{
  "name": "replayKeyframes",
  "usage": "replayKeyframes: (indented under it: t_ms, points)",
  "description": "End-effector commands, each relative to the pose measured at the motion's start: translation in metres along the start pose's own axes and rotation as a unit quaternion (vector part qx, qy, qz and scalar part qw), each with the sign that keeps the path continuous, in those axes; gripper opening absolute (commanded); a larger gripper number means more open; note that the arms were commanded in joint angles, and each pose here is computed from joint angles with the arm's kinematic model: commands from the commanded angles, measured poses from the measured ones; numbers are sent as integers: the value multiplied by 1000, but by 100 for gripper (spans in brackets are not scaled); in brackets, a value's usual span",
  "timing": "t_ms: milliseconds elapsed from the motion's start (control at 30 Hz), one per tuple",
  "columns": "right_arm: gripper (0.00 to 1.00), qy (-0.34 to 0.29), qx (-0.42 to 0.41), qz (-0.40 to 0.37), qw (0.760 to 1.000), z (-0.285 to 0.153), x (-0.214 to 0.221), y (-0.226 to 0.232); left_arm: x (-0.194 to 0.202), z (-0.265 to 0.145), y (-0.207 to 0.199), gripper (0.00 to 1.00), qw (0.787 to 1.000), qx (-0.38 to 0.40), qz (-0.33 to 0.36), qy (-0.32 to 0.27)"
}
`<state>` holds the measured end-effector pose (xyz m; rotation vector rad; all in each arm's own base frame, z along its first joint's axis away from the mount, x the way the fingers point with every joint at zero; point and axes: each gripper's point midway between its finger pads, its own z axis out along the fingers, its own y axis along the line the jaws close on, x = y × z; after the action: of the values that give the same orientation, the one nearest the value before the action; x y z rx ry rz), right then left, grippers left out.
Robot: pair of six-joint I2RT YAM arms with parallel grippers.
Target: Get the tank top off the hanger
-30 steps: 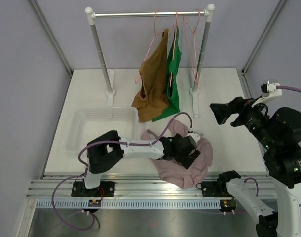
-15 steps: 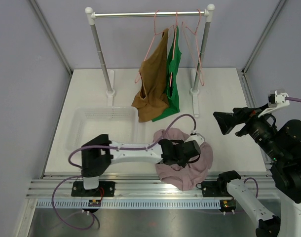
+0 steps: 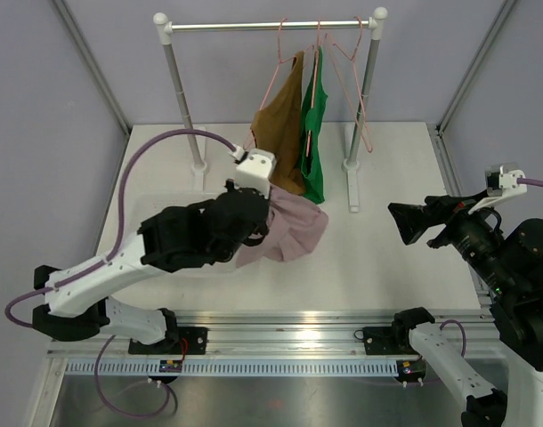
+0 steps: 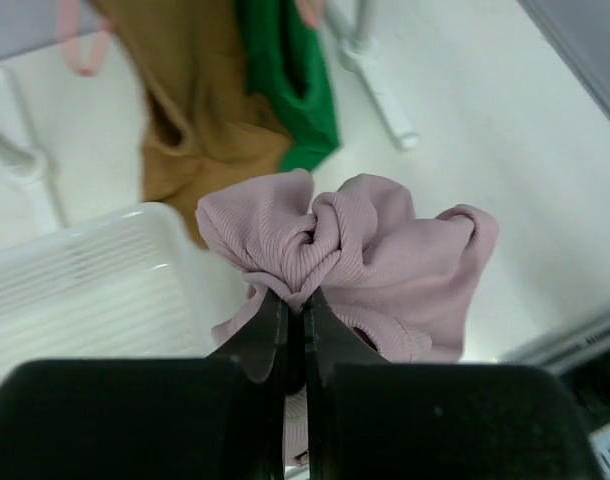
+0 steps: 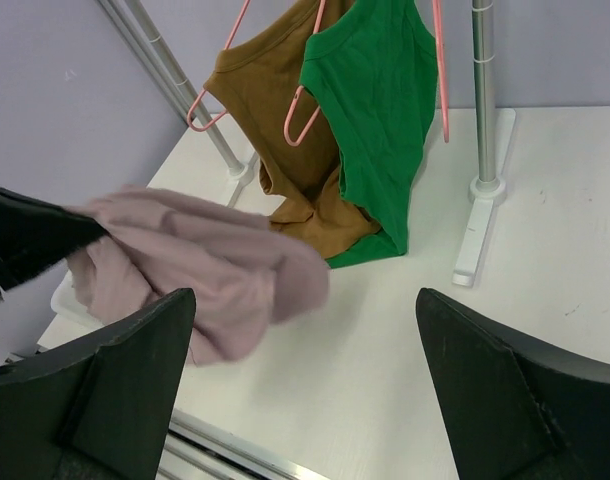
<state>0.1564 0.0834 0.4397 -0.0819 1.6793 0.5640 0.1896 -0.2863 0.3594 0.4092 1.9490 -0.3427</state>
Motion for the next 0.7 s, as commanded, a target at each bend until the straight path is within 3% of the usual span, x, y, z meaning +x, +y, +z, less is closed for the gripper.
replayKeyframes:
  t_ms: [0,267,467,600,633,667]
  points:
    - [100,-21,1,-10,1000,0,-14,1,-33,-28,81,0,992,-116,-22,-46]
    - [100,-24,-18,-2,1000,14,-16,6,-6,-33,197,0,968,-222,-114,-28]
    - [99,-33,-43,15,998,29,-18,13,67,6,251,0,948,-262,-170,57]
    - [99,-47,-94,31,994,44,-26,30,100,20,264,1,938,-280,-186,88]
    - [99,-32,-119,43,991,50,-23,38,102,21,265,27,937,-281,-189,91]
    - [99,-26,-135,49,989,55,-22,43,104,22,268,39,934,-286,-192,96]
